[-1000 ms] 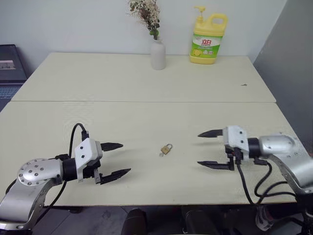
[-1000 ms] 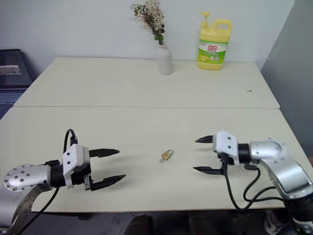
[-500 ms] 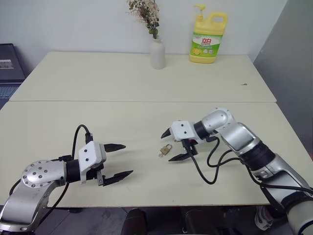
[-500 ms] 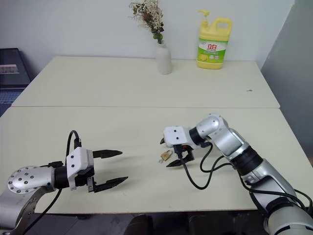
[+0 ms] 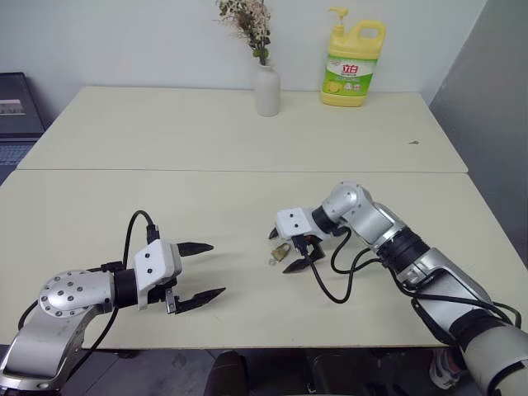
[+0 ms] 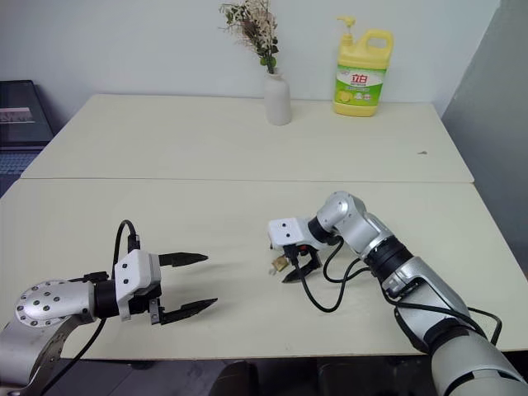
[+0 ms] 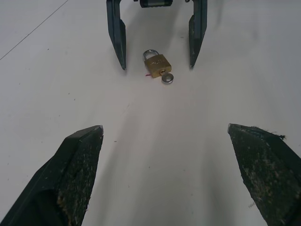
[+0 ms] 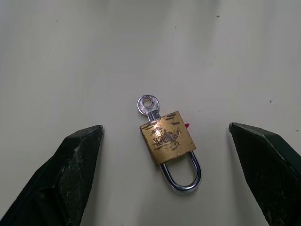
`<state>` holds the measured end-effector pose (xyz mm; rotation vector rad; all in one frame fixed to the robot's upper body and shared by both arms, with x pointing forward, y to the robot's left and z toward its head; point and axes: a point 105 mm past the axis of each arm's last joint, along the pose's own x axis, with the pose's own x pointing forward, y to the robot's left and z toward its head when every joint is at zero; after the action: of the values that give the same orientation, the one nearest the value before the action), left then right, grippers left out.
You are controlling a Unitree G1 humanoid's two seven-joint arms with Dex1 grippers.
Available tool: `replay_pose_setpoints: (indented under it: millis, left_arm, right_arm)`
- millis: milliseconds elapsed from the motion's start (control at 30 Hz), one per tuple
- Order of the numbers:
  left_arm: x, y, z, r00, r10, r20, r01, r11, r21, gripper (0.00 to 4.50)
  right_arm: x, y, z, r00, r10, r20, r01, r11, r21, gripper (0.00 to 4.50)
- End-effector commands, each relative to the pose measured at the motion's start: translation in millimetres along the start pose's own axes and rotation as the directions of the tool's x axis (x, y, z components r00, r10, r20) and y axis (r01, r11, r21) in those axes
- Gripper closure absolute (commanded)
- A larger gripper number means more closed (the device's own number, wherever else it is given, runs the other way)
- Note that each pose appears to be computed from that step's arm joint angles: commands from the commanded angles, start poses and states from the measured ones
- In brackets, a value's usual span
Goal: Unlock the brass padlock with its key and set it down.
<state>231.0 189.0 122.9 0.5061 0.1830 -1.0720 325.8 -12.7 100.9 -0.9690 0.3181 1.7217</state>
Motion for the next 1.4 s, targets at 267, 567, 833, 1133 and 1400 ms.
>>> replay_pose_setpoints:
  millis: [267, 567, 833, 1133, 1400]
  left_arm:
    - [5, -3, 7, 1.0, -0.015, 0.021, 0.014, 0.999, 0.042, 0.0]
    - [10, 1, 10, 0.999, -0.001, 0.047, 0.0, 1.0, 0.028, 0.0]
    - [27, 20, 42, 0.982, 0.066, 0.175, -0.054, 0.996, -0.073, 0.0]
    - [50, 36, 63, 0.98, 0.029, 0.195, -0.003, 0.991, -0.137, 0.0]
    - [58, 36, 72, 0.974, -0.074, 0.213, 0.1, 0.989, -0.112, 0.0]
  right_arm:
    - [0, -5, -3, 0.999, 0.018, -0.05, -0.022, 0.997, -0.068, 2.75]
    - [-19, -3, -4, 0.995, -0.098, 0.031, 0.099, 0.995, -0.016, 3.56]
    - [-69, 21, -15, 0.887, -0.459, 0.051, 0.453, 0.886, 0.102, 3.56]
    - [-92, 57, -8, 0.671, -0.737, -0.077, 0.74, 0.659, 0.135, 3.56]
    - [-105, 54, 8, 0.505, -0.86, -0.081, 0.858, 0.509, -0.06, 3.56]
